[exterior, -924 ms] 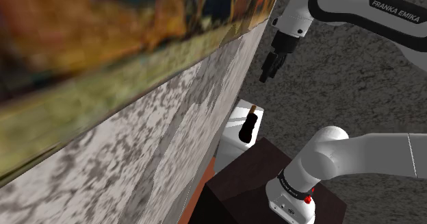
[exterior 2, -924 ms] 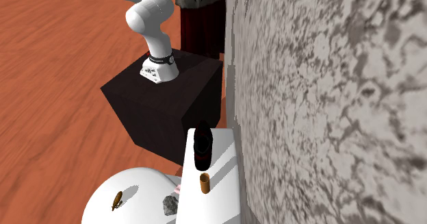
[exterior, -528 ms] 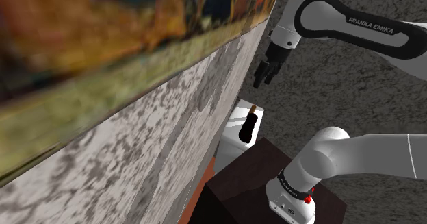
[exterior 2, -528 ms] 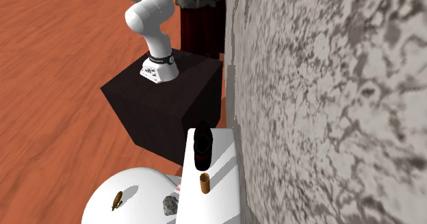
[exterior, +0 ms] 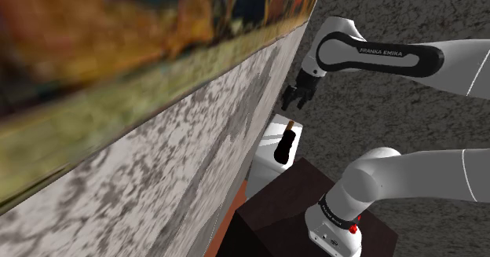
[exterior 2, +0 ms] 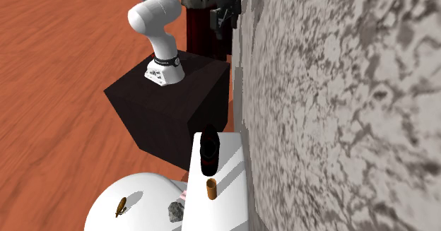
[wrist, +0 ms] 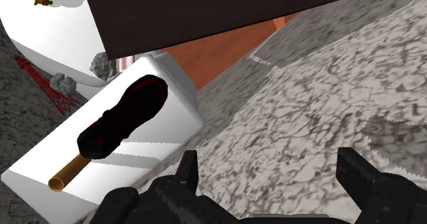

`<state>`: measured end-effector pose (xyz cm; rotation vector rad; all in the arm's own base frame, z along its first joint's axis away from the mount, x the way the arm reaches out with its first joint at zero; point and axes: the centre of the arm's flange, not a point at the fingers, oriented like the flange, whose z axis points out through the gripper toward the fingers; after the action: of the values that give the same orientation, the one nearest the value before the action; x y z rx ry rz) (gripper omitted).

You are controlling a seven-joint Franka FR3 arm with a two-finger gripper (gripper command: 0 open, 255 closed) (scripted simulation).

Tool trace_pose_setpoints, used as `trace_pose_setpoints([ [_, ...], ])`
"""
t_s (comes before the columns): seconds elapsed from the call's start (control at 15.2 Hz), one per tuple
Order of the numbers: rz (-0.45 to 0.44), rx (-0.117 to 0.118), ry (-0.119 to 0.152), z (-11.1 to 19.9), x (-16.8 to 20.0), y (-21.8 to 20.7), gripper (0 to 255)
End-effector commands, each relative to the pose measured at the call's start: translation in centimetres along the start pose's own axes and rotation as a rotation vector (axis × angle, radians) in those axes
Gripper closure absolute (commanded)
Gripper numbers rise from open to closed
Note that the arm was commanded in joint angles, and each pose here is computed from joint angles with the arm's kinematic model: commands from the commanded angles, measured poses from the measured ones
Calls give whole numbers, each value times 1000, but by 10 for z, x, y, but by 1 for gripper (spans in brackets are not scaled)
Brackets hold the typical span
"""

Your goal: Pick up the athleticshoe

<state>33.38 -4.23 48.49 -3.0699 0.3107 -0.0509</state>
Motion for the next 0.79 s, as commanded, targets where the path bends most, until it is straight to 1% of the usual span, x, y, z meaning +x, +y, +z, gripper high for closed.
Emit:
trace_pose_setpoints([
  [0.0, 57, -2, 14, 21, 6, 10, 0],
  [0.73, 361, -15, 77, 133, 35, 91, 0],
])
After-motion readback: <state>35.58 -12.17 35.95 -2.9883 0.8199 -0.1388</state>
